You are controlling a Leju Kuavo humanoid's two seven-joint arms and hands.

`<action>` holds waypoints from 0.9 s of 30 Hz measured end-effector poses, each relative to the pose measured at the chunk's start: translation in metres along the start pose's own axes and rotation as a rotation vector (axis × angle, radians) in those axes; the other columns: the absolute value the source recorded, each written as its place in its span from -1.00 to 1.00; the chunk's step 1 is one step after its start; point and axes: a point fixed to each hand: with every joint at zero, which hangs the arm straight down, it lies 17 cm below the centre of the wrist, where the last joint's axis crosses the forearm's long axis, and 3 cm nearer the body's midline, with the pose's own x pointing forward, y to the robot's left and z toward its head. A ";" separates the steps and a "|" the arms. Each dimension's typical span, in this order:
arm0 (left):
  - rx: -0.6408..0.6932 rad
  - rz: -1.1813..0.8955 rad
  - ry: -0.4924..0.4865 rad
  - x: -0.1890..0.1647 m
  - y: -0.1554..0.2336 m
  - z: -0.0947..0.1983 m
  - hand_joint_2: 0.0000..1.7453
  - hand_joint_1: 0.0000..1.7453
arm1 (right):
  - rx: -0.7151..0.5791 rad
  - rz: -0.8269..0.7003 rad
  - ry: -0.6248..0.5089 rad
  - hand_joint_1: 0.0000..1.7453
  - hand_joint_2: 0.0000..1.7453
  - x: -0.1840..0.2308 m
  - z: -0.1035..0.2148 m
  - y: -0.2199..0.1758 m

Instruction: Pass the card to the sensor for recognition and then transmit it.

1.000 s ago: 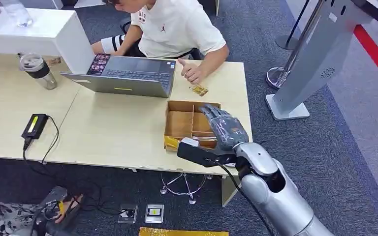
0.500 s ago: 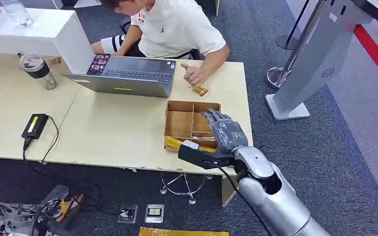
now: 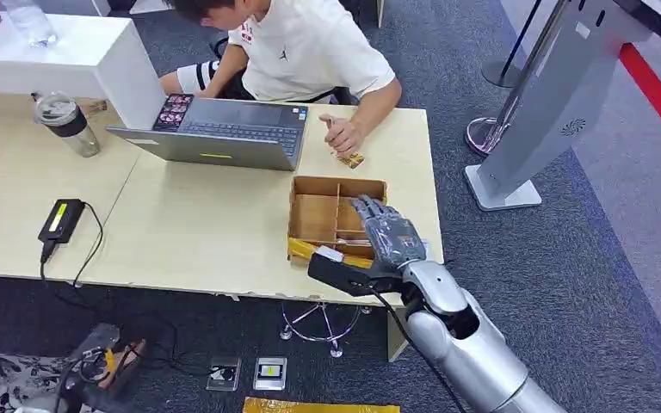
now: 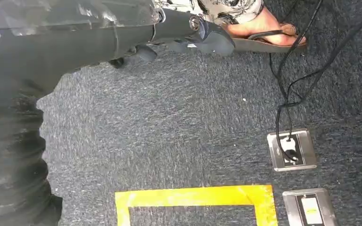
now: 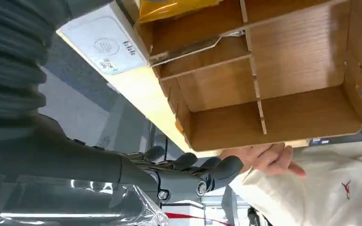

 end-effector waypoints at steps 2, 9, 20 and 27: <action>0.000 -0.001 -0.001 0.000 0.000 0.000 1.00 -1.00 | 0.010 -0.002 -0.001 -1.00 1.00 0.002 0.000 0.005; 0.000 -0.001 0.000 0.001 0.000 0.000 1.00 -1.00 | 0.030 -0.002 0.000 -1.00 1.00 0.003 0.000 0.013; -0.011 -0.004 0.005 0.002 -0.003 0.000 1.00 -1.00 | 0.054 -0.041 0.002 -1.00 1.00 0.011 -0.003 0.026; -0.012 -0.011 0.002 0.006 -0.005 0.000 1.00 -1.00 | 0.069 -0.049 0.011 -1.00 1.00 0.012 -0.004 0.035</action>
